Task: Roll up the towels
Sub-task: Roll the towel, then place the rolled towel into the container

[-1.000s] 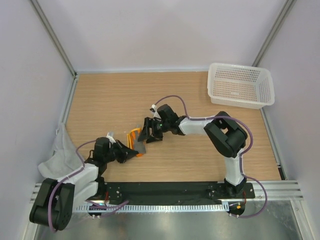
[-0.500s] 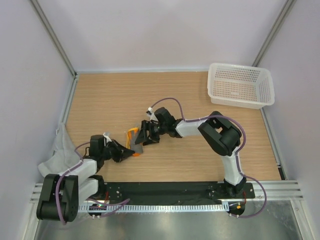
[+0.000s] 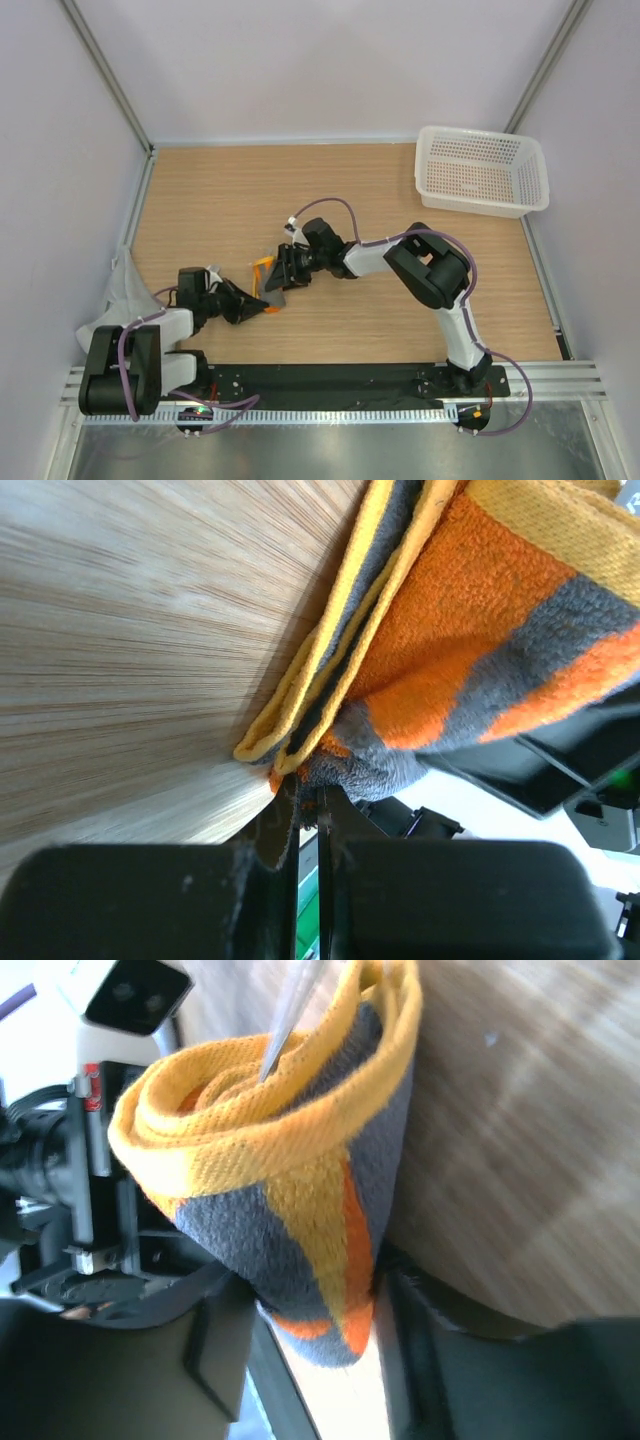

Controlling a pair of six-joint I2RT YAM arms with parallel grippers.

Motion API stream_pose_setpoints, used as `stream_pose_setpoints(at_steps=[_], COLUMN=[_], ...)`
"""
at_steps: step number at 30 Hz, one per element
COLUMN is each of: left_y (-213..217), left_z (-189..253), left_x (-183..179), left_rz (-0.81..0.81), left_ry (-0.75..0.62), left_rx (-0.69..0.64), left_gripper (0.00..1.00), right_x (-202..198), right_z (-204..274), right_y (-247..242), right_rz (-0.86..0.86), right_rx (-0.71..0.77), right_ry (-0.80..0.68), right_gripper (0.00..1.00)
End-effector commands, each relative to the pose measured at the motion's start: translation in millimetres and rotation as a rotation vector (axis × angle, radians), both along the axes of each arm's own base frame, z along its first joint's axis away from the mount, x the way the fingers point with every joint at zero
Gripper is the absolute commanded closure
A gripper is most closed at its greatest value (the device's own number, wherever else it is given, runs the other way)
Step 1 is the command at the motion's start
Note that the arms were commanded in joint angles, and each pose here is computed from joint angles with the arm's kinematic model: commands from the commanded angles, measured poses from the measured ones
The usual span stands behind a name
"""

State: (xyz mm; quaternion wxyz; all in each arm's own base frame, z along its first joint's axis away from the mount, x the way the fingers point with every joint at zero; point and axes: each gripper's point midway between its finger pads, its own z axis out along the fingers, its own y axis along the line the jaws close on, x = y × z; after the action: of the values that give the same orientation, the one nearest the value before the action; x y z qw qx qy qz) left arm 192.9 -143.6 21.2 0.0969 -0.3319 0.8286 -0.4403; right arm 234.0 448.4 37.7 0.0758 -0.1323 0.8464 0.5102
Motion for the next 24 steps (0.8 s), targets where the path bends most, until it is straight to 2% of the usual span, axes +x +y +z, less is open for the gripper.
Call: stream_pose_setpoints(at_steps=[1,2,3,6,7,10,11,14,17,22,24], left_y=[16.2,16.0,16.1,17.5,17.5,20.0,19.9,18.2,15.5,15.1,16.4], left_z=[-30.9,-30.5,-30.7,-28.4,-27.1,-22.1,-20.0,-12.4,-3.4,3.6,4.5], left_x=[-19.0,-18.6,-18.5,-14.7,-13.7,-8.6,-6.8,-6.3,-5.1,-2.8,0.0], left_rz=[0.051,0.048,0.045,0.033,0.029,0.024,0.021,0.017,0.004,-0.002,0.001], left_ry=[0.128,0.124,0.123,0.091,0.081,0.025,0.008,-0.029,-0.087,-0.16,-0.183], left_rx=[0.093,0.093,0.095,0.111,0.115,0.139,0.145,0.146,0.162,0.2,0.226], left_gripper=[1.0,1.0,1.0,0.99,0.96,0.74,0.61,0.47,0.39,0.37,0.37], right_x=[-2.6,-2.2,-2.9,0.4,3.8,10.1,11.7,27.9,53.4,99.7,135.6], right_z=[-16.6,-16.4,-20.5,-20.0,-18.7,-12.3,-11.0,3.1,22.8,61.6,93.2], right_y=[10.0,12.5,13.4,13.8,13.8,10.7,8.6,-2.4,-24.2,-80.4,-114.2], right_rz=[0.001,0.003,-0.003,-0.023,-0.035,-0.038,-0.035,-0.049,-0.074,-0.123,-0.204], right_rx=[-0.029,-0.03,-0.042,-0.051,-0.058,-0.095,-0.117,-0.149,-0.172,-0.231,-0.231], right_ry=[-0.007,-0.006,-0.01,-0.017,-0.031,-0.065,-0.064,-0.1,-0.127,-0.2,-0.245], right_gripper=[0.54,0.59,0.73,0.92,0.95,0.99,0.99,0.99,0.99,0.99,0.99])
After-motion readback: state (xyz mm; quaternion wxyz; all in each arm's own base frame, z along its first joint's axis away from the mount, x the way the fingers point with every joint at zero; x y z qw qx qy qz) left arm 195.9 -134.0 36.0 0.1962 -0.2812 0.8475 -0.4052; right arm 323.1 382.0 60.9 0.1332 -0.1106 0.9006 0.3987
